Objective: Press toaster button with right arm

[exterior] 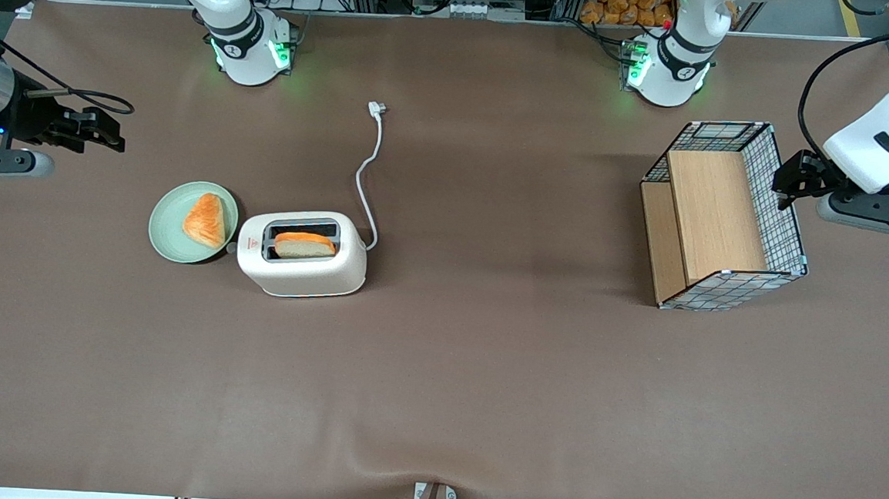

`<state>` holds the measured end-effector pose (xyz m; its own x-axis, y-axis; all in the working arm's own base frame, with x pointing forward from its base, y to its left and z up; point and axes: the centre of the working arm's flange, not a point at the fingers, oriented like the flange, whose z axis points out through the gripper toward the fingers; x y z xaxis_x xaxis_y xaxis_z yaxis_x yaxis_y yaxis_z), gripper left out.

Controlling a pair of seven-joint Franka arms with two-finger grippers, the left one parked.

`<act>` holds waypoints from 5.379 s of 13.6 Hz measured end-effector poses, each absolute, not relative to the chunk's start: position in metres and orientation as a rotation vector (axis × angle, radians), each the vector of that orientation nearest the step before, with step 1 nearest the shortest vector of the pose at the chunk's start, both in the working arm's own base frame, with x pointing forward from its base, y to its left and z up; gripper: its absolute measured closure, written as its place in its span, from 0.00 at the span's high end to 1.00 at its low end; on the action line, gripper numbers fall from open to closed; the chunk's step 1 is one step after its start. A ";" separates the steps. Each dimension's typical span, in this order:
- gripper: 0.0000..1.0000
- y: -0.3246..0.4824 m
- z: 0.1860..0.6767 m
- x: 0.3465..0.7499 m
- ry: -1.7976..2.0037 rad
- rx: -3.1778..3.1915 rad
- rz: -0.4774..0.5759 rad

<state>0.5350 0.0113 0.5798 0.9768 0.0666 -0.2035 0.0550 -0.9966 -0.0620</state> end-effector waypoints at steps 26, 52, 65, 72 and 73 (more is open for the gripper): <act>0.39 0.010 0.439 0.540 0.109 -2.858 0.238; 0.01 0.007 0.285 0.555 0.308 -2.571 0.160; 0.01 0.003 0.249 0.554 0.244 -2.558 0.166; 0.01 0.002 0.241 0.553 0.247 -2.559 0.181; 0.01 0.002 0.240 0.553 0.248 -2.559 0.183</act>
<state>0.5532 0.0025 0.2403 0.9735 -0.1383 -0.1819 -0.2145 -0.8279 -0.5182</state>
